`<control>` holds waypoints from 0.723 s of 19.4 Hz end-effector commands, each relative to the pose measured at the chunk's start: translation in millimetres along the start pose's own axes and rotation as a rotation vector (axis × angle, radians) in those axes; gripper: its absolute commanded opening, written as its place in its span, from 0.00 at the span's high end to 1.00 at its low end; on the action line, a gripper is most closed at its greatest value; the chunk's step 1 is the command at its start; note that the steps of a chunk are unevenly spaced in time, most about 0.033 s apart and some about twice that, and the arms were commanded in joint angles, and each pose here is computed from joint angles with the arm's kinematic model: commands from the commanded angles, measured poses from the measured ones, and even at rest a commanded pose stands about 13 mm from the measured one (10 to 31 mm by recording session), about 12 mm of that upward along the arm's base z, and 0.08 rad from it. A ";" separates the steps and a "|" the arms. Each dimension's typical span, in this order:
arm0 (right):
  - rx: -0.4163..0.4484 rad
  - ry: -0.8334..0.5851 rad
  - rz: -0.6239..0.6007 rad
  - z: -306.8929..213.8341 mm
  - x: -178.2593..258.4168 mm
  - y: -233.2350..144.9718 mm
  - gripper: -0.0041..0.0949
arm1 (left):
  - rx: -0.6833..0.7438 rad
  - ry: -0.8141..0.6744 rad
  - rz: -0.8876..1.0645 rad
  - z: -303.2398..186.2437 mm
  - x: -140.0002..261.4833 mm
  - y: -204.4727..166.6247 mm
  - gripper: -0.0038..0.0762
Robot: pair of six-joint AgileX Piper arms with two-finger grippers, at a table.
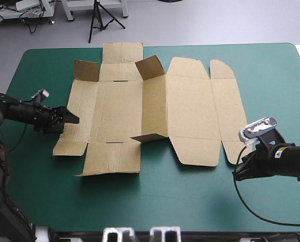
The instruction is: Fold the box
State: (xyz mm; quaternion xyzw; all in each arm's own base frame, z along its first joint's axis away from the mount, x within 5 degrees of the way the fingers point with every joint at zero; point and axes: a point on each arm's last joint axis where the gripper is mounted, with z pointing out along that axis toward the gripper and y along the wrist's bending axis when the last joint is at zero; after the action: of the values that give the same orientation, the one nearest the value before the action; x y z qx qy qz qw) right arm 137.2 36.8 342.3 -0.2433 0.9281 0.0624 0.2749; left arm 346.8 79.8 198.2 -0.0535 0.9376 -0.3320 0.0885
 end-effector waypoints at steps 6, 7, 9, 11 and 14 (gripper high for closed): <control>0.006 -0.070 0.014 -6.4 -7.0 0.2 0.98 | 0.119 0.179 0.107 45.8 5.3 -55.6 0.23; 0.006 -0.070 0.014 -6.4 -7.0 0.2 0.98 | 0.114 0.180 0.114 47.8 5.2 -57.6 0.28; 0.000 -0.073 0.016 -6.4 -7.2 0.7 0.98 | 0.099 0.176 0.118 47.9 4.9 -56.1 0.50; -0.004 -0.074 0.018 -6.4 -7.4 1.1 0.98 | 0.096 0.180 0.124 47.9 5.2 -55.7 0.92; -0.016 -0.079 0.024 -6.4 -7.8 2.2 0.98 | 0.113 0.187 0.137 47.3 5.7 -57.3 0.96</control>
State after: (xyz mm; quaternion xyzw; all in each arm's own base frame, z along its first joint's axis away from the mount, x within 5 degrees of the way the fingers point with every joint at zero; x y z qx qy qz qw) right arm 136.8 38.6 342.7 -0.2388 0.9281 0.0742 0.2757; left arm 361.4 14.5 180.9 0.0118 0.9322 -0.3588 0.0456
